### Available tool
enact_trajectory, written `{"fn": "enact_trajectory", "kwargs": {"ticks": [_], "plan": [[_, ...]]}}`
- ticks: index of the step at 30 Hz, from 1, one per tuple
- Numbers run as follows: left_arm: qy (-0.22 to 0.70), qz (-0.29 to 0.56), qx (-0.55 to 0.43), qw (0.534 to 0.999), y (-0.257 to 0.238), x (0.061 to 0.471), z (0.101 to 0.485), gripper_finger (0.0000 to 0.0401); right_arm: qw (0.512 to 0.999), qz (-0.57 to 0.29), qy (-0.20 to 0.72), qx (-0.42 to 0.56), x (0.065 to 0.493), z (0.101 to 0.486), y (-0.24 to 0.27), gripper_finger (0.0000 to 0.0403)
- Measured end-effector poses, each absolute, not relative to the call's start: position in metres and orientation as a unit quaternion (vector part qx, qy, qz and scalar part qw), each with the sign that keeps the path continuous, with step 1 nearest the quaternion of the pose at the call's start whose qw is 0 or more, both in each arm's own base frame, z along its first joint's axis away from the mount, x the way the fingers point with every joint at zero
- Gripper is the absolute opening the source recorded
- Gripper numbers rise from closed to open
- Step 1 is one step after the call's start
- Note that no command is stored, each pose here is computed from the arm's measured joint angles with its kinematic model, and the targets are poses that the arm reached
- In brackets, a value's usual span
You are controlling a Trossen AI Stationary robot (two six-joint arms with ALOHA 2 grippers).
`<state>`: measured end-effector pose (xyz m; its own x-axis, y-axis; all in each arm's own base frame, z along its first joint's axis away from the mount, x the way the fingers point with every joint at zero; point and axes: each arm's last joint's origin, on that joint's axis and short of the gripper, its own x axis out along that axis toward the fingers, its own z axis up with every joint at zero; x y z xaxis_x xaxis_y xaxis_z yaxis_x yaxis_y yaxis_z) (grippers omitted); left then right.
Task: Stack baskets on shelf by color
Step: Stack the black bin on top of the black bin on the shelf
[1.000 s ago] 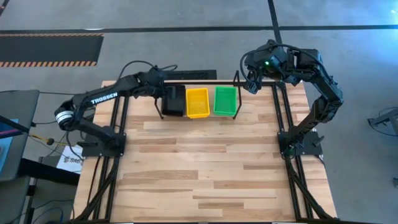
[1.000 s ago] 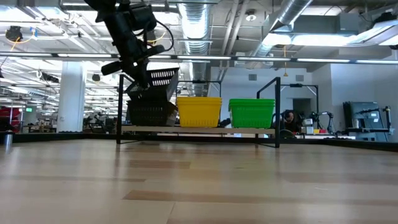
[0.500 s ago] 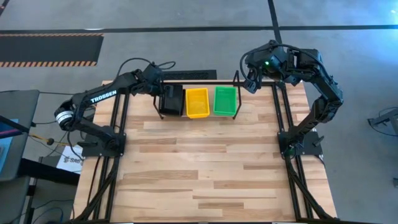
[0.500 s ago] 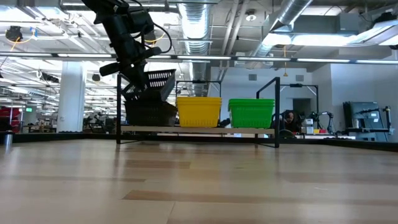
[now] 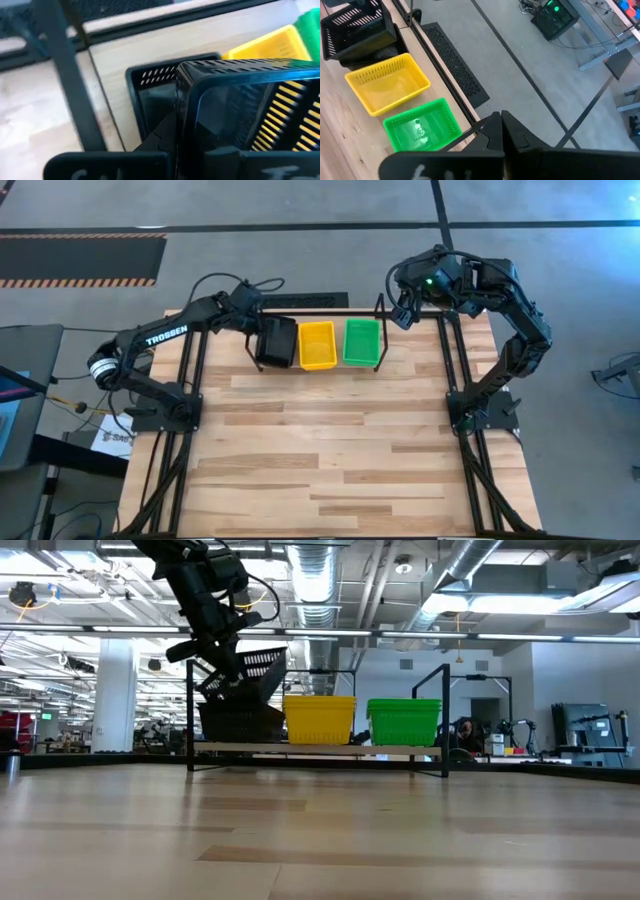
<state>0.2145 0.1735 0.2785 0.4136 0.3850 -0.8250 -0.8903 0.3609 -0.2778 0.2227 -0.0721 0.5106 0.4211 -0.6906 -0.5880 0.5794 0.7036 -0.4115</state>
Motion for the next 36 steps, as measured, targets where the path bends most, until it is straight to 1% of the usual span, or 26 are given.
{"fn": "enact_trajectory", "kwargs": {"ticks": [4,9,19,30,36], "plan": [[0.333,0.411,-0.353,0.772,0.1735,0.2182,0.2805,0.0000,0.840,-0.379,0.382,-0.072,0.2227,0.5106,-0.0721,0.0001],[0.336,0.409,-0.350,0.773,0.1734,0.2180,0.2804,0.0000,0.840,-0.379,0.383,-0.072,0.2226,0.5106,-0.0721,0.0001],[0.325,0.420,-0.375,0.760,0.1732,0.2175,0.2801,0.0000,0.838,-0.371,0.390,-0.089,0.2226,0.5105,-0.0721,0.0001],[0.345,0.434,-0.379,0.741,0.1708,0.2135,0.2769,0.0000,0.825,-0.370,0.411,-0.117,0.2204,0.5093,-0.0728,0.0001],[0.348,0.427,-0.378,0.744,0.1705,0.2137,0.2769,0.0002,0.823,-0.366,0.416,-0.123,0.2200,0.5090,-0.0726,0.0001]]}}
